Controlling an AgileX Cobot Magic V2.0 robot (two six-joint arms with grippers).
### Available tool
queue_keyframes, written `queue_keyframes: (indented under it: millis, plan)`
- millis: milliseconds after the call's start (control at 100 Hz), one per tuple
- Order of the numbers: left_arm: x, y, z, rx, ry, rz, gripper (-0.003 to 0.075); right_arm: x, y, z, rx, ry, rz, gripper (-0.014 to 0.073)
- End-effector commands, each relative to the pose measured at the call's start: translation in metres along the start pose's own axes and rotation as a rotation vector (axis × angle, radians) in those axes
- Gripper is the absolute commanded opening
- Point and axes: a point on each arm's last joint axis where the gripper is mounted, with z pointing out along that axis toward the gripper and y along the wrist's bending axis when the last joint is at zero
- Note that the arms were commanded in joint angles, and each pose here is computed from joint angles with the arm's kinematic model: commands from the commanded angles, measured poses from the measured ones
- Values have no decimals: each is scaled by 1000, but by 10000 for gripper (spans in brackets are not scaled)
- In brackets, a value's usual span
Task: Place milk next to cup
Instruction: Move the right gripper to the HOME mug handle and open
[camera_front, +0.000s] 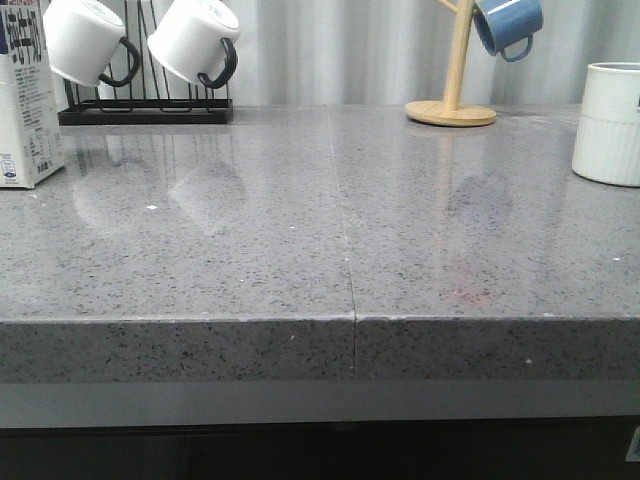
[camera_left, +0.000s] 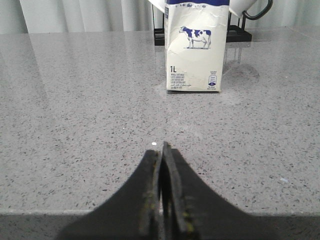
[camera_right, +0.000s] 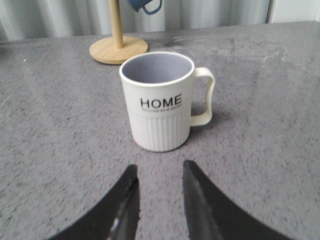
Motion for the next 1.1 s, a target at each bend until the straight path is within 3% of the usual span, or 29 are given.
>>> queue_keyframes:
  millis: [0,210,660,1090]
  plan:
    - [5,0,0,-1,-69,-8,-21,-23,-2,11,18,-172,-14,248]
    - [5,0,0,-1,-69,-8,-21,-20,-17,40,97,-256,-41,248]
    - [5,0,0,-1,-69,-8,-21,1,-29,103,134,-159,-36,248]
    - [5,0,0,-1,-69,-8,-21,-5,-39,142,182,-196,2,248]
